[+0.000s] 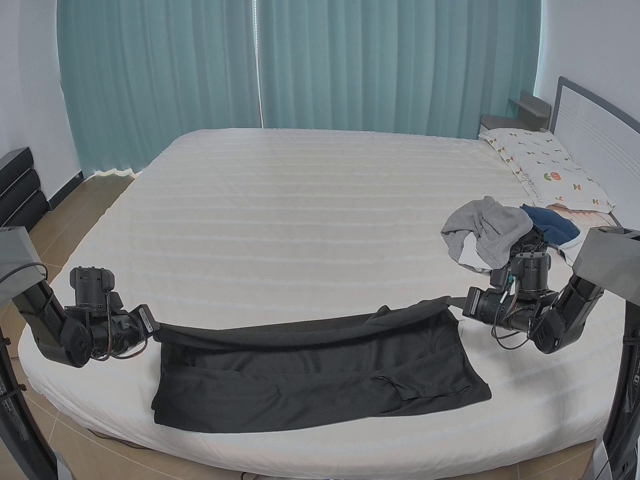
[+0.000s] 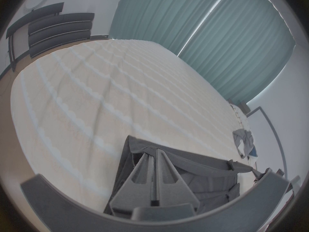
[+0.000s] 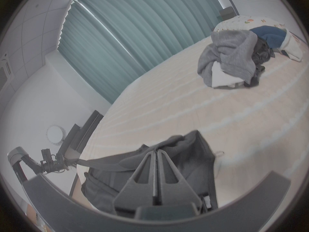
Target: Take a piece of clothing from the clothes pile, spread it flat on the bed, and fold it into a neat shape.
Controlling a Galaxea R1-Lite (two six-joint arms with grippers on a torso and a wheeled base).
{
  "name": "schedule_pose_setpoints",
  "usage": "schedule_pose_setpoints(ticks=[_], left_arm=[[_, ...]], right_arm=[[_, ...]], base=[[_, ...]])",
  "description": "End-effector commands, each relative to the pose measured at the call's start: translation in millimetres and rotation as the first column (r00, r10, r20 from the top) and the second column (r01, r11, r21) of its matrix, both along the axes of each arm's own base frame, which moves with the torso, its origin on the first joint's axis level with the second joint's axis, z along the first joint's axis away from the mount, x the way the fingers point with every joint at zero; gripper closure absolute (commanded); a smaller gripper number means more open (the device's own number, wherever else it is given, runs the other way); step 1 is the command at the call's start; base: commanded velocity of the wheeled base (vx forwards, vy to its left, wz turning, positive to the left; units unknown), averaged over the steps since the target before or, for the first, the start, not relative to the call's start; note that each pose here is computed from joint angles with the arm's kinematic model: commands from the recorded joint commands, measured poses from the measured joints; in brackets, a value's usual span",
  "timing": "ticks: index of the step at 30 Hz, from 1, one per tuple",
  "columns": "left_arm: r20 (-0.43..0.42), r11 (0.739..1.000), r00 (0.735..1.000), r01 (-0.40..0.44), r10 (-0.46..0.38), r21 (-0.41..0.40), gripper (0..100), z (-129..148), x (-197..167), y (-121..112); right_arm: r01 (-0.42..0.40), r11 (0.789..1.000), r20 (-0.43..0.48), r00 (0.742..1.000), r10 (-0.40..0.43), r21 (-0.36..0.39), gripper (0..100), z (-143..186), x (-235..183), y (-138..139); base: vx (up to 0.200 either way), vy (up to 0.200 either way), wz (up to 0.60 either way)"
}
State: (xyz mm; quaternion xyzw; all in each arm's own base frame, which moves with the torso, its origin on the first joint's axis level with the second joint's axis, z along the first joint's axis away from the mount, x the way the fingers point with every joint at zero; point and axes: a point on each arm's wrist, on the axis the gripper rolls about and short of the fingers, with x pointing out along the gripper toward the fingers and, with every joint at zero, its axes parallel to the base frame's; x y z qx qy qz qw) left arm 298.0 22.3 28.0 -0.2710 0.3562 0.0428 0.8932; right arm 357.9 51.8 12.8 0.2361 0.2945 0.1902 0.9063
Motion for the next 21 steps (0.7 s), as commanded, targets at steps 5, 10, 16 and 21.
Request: schedule_pose_setpoints(ticks=[5,10,16,21], left_arm=[[-0.115,0.998,0.992,0.050,-0.047,0.026,100,-19.4,-28.0,-4.1],[-0.171,0.995,0.982,0.085,-0.076,0.046,100,-31.8,-35.1,-4.6],[-0.225,0.994,0.971,0.099,-0.085,0.052,100,-45.3,-38.4,-4.8],[-0.235,0.993,0.967,0.112,-0.099,0.044,100,-46.8,-40.3,-7.9]], right_arm=[[-0.037,0.996,-0.080,0.996,0.030,-0.080,100,-19.4,-28.9,-13.9],[-0.061,0.992,-0.117,0.992,0.049,-0.109,100,-30.7,-36.7,-14.5],[-0.101,0.982,-0.145,0.986,0.079,-0.156,100,-44.4,-43.8,-15.2],[-0.106,0.982,-0.154,0.985,0.081,-0.159,100,-48.1,-43.8,-15.2]], base=[[0.000,0.000,0.00],[0.000,0.000,0.00],[0.000,0.000,0.00],[0.000,0.000,0.00]])
